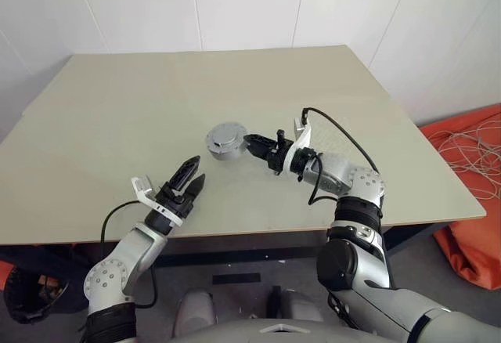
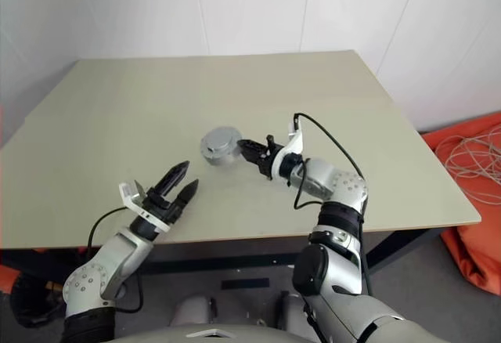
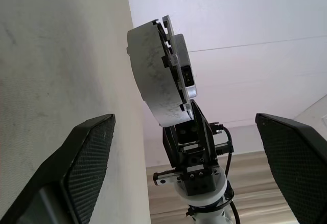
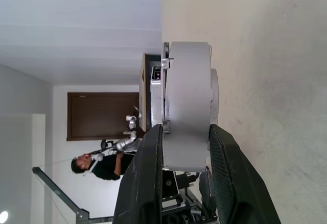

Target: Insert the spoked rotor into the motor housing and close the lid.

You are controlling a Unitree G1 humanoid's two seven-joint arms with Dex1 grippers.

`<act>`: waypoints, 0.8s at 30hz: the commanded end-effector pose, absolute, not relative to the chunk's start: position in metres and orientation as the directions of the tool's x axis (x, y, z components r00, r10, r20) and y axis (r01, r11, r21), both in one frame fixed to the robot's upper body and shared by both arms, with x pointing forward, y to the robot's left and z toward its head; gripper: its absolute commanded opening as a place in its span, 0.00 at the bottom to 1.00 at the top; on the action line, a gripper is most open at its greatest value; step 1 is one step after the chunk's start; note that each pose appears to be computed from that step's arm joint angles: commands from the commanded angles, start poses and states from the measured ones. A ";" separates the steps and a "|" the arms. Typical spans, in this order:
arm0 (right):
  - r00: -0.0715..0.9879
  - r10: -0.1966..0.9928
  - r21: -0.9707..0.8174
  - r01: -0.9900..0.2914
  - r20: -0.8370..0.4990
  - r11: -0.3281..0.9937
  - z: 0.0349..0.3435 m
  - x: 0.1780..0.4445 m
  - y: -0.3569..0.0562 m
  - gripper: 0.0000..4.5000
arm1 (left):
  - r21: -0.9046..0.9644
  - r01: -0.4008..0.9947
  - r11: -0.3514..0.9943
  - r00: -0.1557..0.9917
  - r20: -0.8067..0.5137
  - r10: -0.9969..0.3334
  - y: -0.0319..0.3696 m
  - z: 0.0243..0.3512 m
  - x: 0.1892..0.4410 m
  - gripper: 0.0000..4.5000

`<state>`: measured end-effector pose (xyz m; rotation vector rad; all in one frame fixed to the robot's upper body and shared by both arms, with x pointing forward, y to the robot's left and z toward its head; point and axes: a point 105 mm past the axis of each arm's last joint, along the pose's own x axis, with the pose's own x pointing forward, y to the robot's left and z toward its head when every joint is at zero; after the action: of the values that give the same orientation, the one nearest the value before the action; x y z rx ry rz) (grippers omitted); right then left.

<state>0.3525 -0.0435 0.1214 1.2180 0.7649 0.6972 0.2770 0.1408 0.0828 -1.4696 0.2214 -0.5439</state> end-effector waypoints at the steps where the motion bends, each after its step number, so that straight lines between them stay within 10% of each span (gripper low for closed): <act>1: 0.524 0.851 0.981 -0.180 0.030 0.076 0.163 0.347 -0.017 0.23 | -0.963 0.268 -0.032 0.845 0.251 -0.472 0.138 0.099 0.283 1.00; 24: 0.483 0.874 0.980 -0.191 0.047 0.053 0.181 0.328 -0.007 0.23 | -0.911 0.383 -0.152 0.806 0.410 -0.427 0.120 0.128 0.308 1.00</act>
<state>0.3324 -0.0079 0.1490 1.2394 0.7974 0.8074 0.3074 0.1197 0.1134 -1.5750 0.0928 -0.6569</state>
